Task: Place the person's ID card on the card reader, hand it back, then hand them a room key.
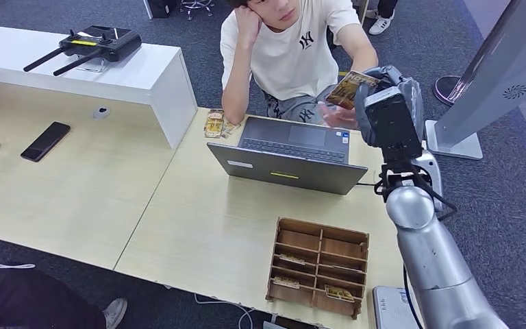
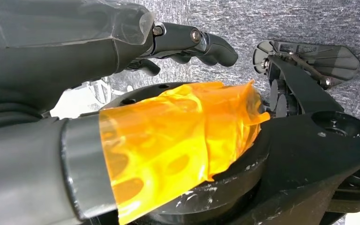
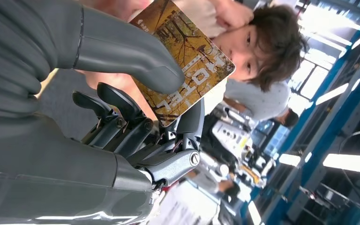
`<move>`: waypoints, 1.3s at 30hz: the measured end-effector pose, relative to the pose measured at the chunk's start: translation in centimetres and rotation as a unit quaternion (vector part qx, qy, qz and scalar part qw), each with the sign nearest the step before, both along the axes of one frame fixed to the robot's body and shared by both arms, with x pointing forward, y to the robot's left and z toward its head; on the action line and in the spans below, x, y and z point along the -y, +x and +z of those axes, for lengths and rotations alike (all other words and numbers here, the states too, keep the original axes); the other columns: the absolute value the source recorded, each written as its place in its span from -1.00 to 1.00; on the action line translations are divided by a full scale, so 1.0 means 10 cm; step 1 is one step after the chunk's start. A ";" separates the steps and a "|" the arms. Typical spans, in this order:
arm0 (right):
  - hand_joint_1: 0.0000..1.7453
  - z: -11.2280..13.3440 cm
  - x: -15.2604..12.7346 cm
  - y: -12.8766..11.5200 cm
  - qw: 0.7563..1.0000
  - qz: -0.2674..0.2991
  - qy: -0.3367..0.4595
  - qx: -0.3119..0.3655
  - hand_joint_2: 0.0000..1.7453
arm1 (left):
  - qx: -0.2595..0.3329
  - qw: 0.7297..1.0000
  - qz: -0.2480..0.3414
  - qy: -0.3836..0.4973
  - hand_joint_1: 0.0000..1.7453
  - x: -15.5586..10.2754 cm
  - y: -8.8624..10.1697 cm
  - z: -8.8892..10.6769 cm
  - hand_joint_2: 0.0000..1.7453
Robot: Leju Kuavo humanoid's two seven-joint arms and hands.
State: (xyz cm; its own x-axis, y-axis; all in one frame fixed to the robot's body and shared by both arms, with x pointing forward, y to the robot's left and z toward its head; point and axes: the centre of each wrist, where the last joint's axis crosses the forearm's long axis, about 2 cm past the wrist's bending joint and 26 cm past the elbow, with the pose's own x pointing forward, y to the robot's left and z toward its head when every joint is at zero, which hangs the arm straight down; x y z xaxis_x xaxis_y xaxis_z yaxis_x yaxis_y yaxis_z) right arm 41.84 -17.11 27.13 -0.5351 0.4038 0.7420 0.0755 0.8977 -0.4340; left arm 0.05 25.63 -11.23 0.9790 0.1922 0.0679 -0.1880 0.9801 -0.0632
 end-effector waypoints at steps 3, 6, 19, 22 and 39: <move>1.00 -0.02 0.00 0.04 0.998 -0.039 -0.032 0.025 1.00 | 0.002 1.000 -0.007 0.001 -1.00 0.00 0.02 0.00 -1.00; 1.00 -0.04 0.00 0.06 0.994 -0.070 -0.068 0.045 1.00 | 0.003 1.000 -0.015 0.003 -1.00 0.00 0.03 0.00 -1.00; -1.00 -0.34 0.00 0.02 0.977 -0.107 -0.175 0.053 1.00 | 0.004 1.000 -0.030 0.002 -1.00 0.00 0.03 0.00 -1.00; -1.00 -0.45 0.00 -0.02 0.977 -0.106 -0.182 0.038 1.00 | 0.005 1.000 -0.031 0.002 -1.00 0.00 0.03 0.00 -1.00; -1.00 -0.76 -0.10 -0.59 0.993 -0.071 -0.080 0.053 1.00 | 0.013 0.999 -0.029 -0.006 -1.00 0.02 -0.04 0.00 -1.00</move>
